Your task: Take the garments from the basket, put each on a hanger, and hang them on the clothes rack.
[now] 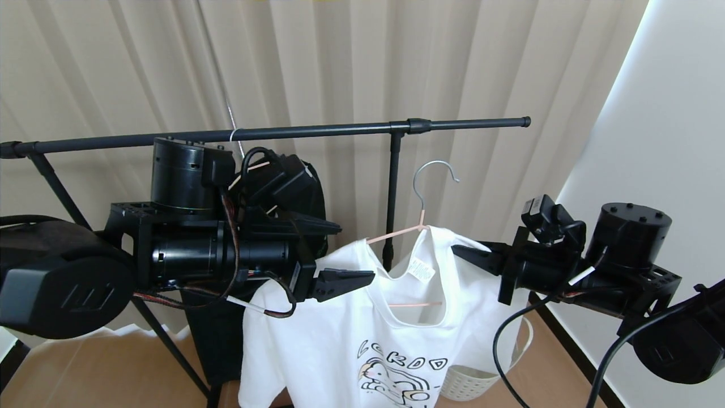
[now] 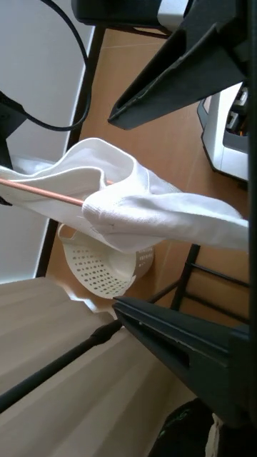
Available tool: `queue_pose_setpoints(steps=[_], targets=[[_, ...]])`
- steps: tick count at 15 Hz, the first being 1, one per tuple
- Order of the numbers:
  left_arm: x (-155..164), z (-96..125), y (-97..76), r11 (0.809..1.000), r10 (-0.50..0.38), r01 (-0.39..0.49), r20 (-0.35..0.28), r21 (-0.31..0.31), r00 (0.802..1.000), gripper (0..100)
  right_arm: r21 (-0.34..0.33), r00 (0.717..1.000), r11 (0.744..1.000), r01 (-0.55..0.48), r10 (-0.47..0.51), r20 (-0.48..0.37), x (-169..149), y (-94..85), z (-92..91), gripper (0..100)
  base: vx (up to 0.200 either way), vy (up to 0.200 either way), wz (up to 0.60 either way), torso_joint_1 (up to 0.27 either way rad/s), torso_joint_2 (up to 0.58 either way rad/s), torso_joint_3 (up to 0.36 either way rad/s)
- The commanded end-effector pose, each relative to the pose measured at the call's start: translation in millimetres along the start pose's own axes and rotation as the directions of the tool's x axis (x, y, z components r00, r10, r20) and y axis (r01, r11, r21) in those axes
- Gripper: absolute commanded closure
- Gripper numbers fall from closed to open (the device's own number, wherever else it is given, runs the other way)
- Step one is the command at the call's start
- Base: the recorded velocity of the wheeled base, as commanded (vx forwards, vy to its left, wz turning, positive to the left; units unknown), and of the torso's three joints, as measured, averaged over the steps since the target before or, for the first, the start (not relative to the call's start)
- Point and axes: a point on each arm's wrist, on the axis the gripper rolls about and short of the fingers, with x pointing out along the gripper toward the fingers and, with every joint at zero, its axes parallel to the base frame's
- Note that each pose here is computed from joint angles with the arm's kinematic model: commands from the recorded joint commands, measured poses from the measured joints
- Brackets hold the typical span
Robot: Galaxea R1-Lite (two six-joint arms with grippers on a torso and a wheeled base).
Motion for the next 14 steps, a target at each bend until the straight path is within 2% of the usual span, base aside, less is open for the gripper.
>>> queue_pose_setpoints(steps=[1,4,7,14], targets=[[6,-3,1.2,1.0,-0.009,0.009,-0.013,-0.007,1.0,0,-0.007,1.0,1.0,-0.002,0.002,0.005,0,0.9,1.7,100,0.0,0.0,0.0,0.0,0.0,0.0],[11,-5,2.2,1.0,-0.01,0.01,-0.022,-0.008,1.0,0,-0.023,1.0,1.0,-0.001,0.001,0.009,-2,1.8,3.7,100,0.0,0.0,0.0,0.0,0.0,0.0],[16,-10,3.5,0.997,0.06,-0.057,-0.062,0.046,0.996,0,-0.031,1.0,1.0,0.001,0.0,0.02,-4,2.7,8.0,100,0.0,0.0,0.0,0.0,0.0,0.0],[19,-11,2.9,0.998,0.054,-0.051,-0.067,0.047,0.996,0,-0.034,1.0,0.999,0.002,-0.001,0.024,-6,3.7,9.3,100,0.0,0.0,0.0,0.0,0.0,0.0]])
